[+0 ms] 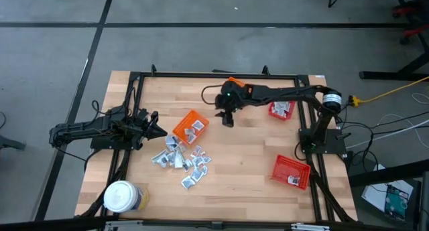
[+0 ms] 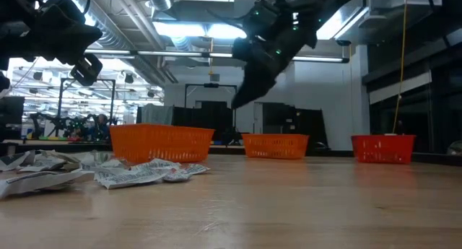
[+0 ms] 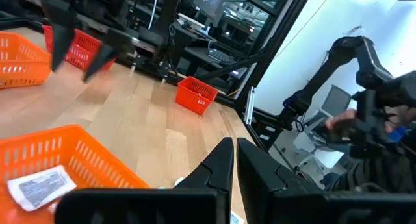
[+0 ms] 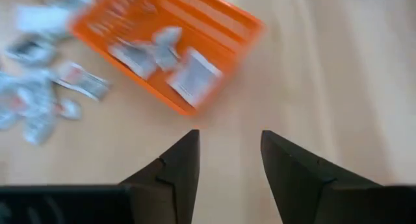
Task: Pick & Place First Aid Supplies
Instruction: Adjust the bins
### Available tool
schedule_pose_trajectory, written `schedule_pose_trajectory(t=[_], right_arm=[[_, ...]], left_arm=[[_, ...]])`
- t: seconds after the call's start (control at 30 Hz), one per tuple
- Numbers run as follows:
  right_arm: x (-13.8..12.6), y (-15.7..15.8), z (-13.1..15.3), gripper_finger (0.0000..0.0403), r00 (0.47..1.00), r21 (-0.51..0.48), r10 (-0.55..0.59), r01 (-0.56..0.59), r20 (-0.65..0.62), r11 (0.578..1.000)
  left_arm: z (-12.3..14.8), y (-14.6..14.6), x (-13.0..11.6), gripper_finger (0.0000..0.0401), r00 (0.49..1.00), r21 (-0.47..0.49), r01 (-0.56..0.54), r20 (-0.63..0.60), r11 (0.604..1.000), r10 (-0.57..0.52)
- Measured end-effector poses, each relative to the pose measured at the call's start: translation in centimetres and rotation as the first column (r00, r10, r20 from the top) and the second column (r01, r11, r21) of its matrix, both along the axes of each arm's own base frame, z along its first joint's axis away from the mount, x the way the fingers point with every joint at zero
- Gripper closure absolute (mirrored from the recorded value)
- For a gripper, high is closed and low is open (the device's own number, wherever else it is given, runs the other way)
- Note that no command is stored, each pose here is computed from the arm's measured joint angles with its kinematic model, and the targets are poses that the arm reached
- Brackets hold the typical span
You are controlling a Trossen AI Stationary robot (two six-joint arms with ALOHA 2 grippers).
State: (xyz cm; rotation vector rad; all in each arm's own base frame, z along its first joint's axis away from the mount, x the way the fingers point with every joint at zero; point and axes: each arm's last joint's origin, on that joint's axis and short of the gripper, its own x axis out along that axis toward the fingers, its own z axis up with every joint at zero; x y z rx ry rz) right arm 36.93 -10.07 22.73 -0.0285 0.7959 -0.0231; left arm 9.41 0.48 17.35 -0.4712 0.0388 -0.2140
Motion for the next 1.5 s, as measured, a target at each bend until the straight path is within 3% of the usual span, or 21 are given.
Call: schedule_pose_trajectory(t=[0.17,0.33,0.53,0.73,0.9,1.17,1.27,1.5], right_arm=[[-2.4,-2.2,0.4,0.024,0.981,-0.048,-0.139,0.134,-0.133,0.99],[-4.8,-4.1,-0.1,0.024,0.924,-0.068,-0.238,0.229,-0.298,0.971],[-8.8,-6.4,0.1,0.024,0.863,0.051,-0.219,0.27,-0.455,0.961],[-11.0,-8.9,0.2,0.024,0.82,-0.002,-0.272,0.314,-0.503,0.949],[-11.2,-10.5,-0.6,0.024,0.787,-0.111,-0.349,0.342,-0.51,0.933],[-11.1,-11.2,-2.9,0.024,0.733,-0.117,-0.319,0.315,-0.601,0.942],[-10.7,-11.5,-3.6,0.024,0.737,-0.115,-0.313,0.307,-0.599,0.945],[-8.8,-11.7,-4.7,0.024,0.805,-0.104,-0.297,0.285,-0.514,0.953]], left_arm=[[0.0,0.0,0.0,0.0385,1.0,0.0,0.0,0.001,1.0,0.0],[0.0,0.0,0.0,0.0386,1.0,0.0,0.0,0.0,1.0,0.0],[0.0,0.0,0.0,0.0386,1.0,0.0,0.0,0.0,1.0,0.0],[0.0,0.0,0.0,0.0386,1.0,0.0,0.0,0.0,1.0,0.0],[0.0,0.0,0.0,0.0386,1.0,0.0,0.0,0.0,1.0,0.0],[0.0,0.0,0.0,0.0386,1.0,0.0,0.0,0.001,1.0,0.0],[0.0,0.0,0.0,0.0386,1.0,0.0,0.0,0.001,1.0,0.0],[0.0,0.0,0.0,0.0386,1.0,0.0,0.0,0.001,1.0,0.0]])
